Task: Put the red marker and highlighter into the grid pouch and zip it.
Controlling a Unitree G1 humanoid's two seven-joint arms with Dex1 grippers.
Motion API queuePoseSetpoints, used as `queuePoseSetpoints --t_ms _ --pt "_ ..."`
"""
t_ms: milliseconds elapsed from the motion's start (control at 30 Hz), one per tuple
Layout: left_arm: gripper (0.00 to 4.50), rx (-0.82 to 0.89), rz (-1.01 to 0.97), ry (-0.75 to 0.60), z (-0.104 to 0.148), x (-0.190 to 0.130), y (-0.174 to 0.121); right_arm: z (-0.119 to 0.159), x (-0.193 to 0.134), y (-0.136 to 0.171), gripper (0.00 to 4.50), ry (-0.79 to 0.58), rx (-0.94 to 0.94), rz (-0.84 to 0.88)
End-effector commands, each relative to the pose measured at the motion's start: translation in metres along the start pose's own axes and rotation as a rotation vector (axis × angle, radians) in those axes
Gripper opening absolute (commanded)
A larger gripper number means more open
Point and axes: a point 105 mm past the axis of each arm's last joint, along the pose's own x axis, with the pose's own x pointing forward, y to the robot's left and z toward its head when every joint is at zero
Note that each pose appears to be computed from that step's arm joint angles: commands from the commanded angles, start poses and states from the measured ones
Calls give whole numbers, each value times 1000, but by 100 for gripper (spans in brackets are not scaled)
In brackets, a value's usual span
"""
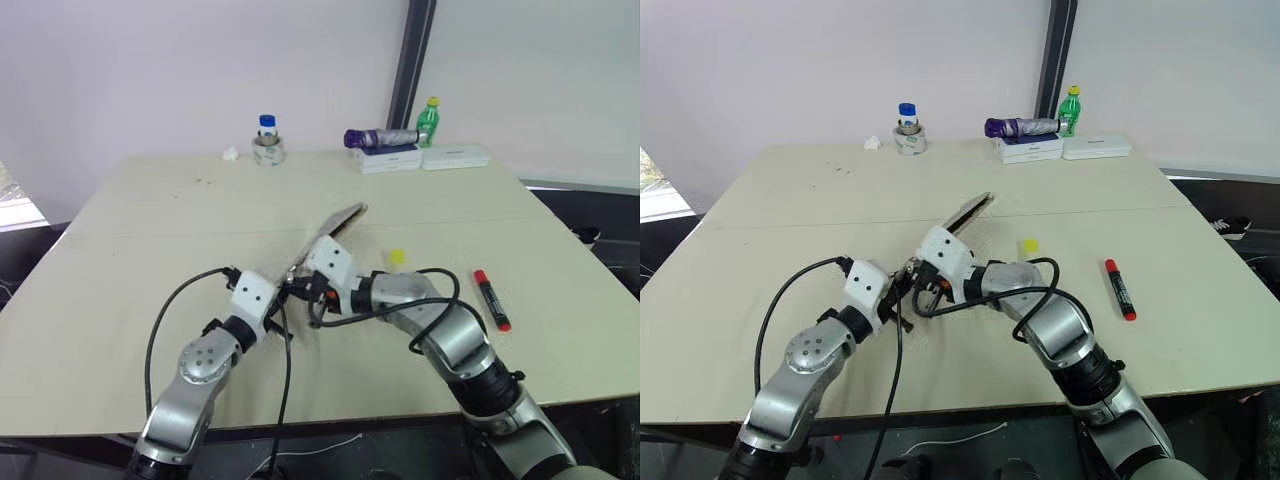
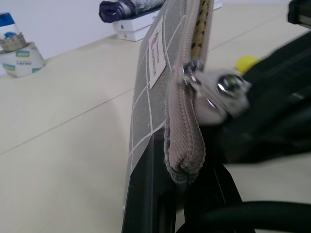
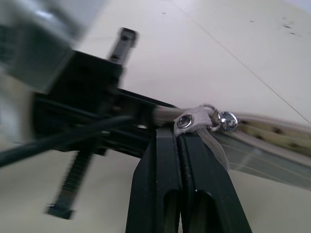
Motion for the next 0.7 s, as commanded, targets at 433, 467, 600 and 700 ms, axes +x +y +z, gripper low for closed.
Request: queuePoseSetpoints --t_ms 433,467,600,700 --pt "0 110 127 -48 17 8 31 -25 -90 -86 397 75 53 -384" --pt "0 136 118 -46 17 8 31 -35 -100 -98 397 114 63 -456" --pt "0 187 92 -28 11 8 33 -82 -137 -125 397 259 194 -699" --pt "0 226 68 -12 5 12 31 -105 -143 -123 397 273 315 -749"
